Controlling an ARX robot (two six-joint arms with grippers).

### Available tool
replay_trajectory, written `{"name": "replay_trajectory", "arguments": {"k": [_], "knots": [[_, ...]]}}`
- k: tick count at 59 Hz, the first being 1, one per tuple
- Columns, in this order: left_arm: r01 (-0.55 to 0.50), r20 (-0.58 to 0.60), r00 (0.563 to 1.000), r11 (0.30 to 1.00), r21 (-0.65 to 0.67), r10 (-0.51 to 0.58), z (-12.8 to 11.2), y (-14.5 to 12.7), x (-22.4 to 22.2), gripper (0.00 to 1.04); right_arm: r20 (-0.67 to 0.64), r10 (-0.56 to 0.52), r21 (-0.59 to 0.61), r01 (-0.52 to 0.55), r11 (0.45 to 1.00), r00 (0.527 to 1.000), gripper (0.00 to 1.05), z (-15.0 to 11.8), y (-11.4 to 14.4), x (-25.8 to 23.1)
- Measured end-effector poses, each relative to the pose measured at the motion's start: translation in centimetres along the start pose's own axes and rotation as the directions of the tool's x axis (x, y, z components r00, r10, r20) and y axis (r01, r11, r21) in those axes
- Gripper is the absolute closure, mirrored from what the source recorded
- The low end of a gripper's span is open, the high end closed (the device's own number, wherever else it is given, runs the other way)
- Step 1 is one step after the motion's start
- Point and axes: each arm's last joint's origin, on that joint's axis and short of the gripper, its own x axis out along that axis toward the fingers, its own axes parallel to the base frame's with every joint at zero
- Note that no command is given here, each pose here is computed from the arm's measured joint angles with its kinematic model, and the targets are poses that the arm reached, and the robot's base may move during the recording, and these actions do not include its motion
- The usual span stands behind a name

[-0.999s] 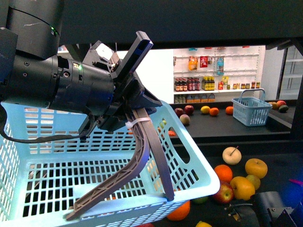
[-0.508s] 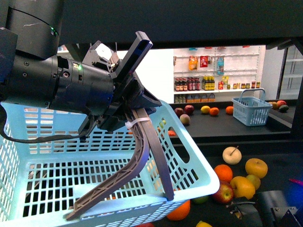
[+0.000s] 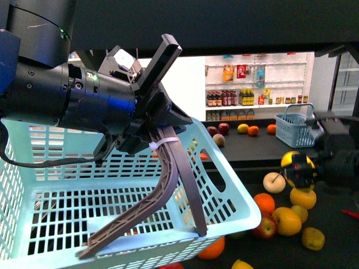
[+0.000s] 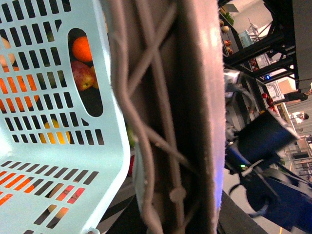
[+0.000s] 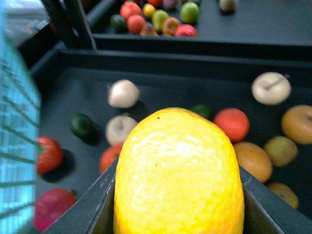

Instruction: Pick lemon from shelf

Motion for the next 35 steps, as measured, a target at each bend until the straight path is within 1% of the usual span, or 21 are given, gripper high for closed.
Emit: {"name": "replay_trajectory", "arguments": {"k": [6, 11, 13, 20, 29, 34, 35], "knots": [[0.000, 0.000, 1.000, 1.000, 0.000, 0.000, 0.0, 0.0, 0.0, 0.92, 0.033, 0.083, 0.034, -0.084, 0.996, 0.996, 0.52, 2.4, 2.6, -1.2], [0.000, 0.000, 1.000, 1.000, 0.000, 0.000, 0.0, 0.0, 0.0, 0.93, 0.038, 0.130, 0.048, -0.132, 0.990, 0.991, 0.52, 3.2, 4.6, -1.8], [0.000, 0.000, 1.000, 1.000, 0.000, 0.000, 0.0, 0.0, 0.0, 0.93, 0.036, 0.162, 0.057, -0.164, 0.985, 0.986, 0.52, 3.3, 5.9, -2.0], [0.000, 0.000, 1.000, 1.000, 0.000, 0.000, 0.0, 0.0, 0.0, 0.93, 0.010, 0.221, 0.083, -0.221, 0.972, 0.975, 0.53, 2.7, 9.1, -2.0], [0.000, 0.000, 1.000, 1.000, 0.000, 0.000, 0.0, 0.0, 0.0, 0.93, -0.044, 0.286, 0.104, -0.280, 0.954, 0.957, 0.53, 1.0, 13.0, -2.0], [0.000, 0.000, 1.000, 1.000, 0.000, 0.000, 0.0, 0.0, 0.0, 0.93, -0.063, 0.312, 0.100, -0.305, 0.947, 0.948, 0.53, 0.4, 14.3, -2.2], [0.000, 0.000, 1.000, 1.000, 0.000, 0.000, 0.0, 0.0, 0.0, 0.93, -0.069, 0.310, 0.095, -0.303, 0.948, 0.948, 0.52, 0.3, 14.5, -2.2]]}}
